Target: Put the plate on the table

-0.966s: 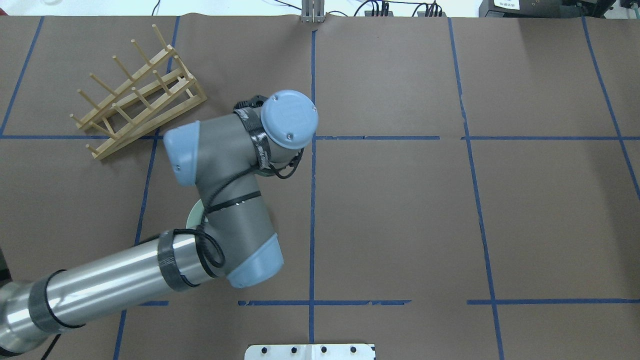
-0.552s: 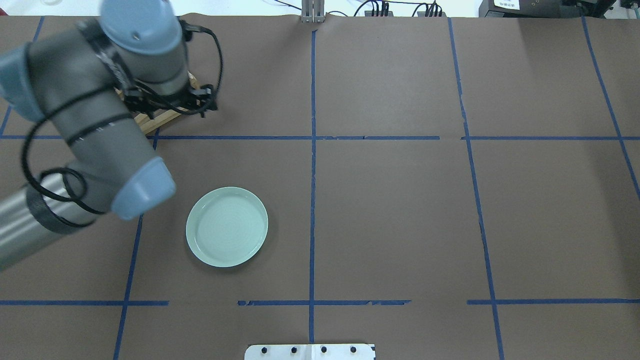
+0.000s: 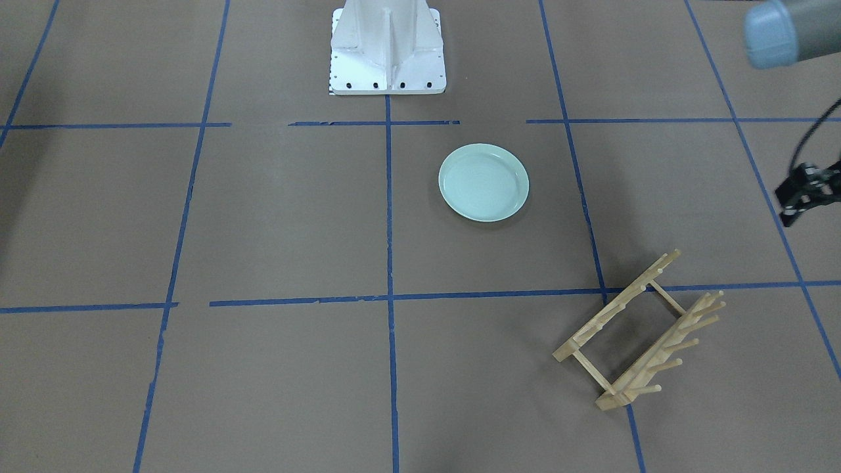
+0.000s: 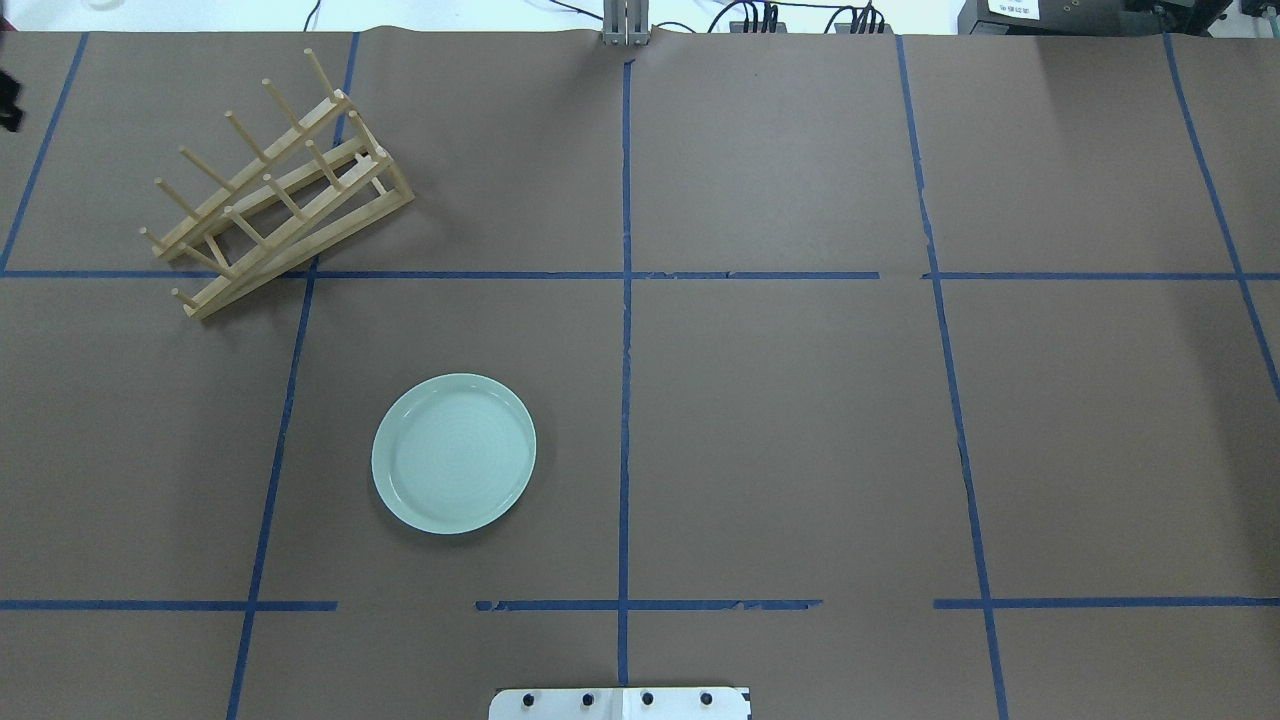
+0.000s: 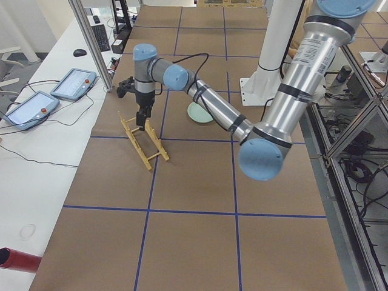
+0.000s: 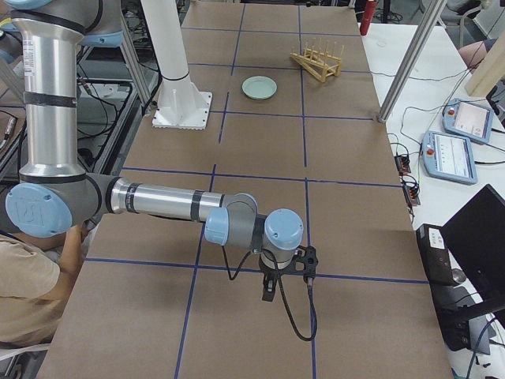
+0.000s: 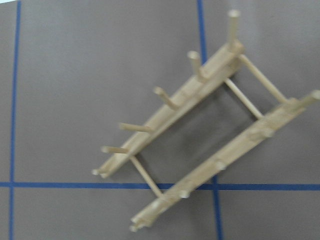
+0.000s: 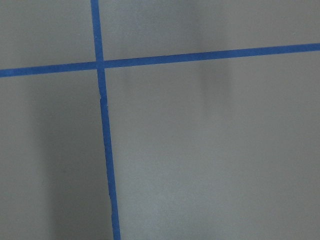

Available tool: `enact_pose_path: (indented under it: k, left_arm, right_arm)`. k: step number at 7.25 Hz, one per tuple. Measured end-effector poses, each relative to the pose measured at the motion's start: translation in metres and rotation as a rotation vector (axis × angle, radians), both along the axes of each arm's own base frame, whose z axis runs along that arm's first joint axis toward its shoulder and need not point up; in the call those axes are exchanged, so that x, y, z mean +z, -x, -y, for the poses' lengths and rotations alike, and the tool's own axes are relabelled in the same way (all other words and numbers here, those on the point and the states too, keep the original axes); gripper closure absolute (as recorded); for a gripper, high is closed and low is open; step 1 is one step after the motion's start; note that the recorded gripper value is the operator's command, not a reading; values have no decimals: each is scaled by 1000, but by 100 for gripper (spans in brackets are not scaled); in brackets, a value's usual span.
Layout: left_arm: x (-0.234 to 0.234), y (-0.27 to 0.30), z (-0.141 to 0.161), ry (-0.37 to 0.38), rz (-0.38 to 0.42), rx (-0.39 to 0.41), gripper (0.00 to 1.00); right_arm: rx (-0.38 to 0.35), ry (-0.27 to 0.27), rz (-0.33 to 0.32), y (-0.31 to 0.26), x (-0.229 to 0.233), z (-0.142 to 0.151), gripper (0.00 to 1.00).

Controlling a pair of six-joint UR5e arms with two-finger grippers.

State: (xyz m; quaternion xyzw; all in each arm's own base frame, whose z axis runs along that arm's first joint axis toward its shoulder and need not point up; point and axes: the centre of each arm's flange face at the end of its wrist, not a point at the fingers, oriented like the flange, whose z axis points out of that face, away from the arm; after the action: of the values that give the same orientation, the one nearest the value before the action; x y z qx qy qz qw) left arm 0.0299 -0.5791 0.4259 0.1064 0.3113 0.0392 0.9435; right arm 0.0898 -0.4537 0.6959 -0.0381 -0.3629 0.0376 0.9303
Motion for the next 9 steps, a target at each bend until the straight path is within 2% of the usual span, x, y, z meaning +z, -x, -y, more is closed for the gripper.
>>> enact_pose_path:
  k: [2,4,6,7,9]
  left_arm:
    - [116,101,-67,3,-74,25,0]
    - [179,126,-123,46,-99,24,0]
    - [220,126,-150,120,-110,20,0]
    - [229,126,-154,141,-111,17,0]
    - [217,123,-149,167,-139,-28,0]
  right_arm:
    - [0,0,0,0,0,0,0]
    - [0,-1,0,0,0,0,0]
    - [0,0,0,0,0,0,0]
    - [0,0,0,0,0,0,0]
    - [0,0,0,0,0,0,0]
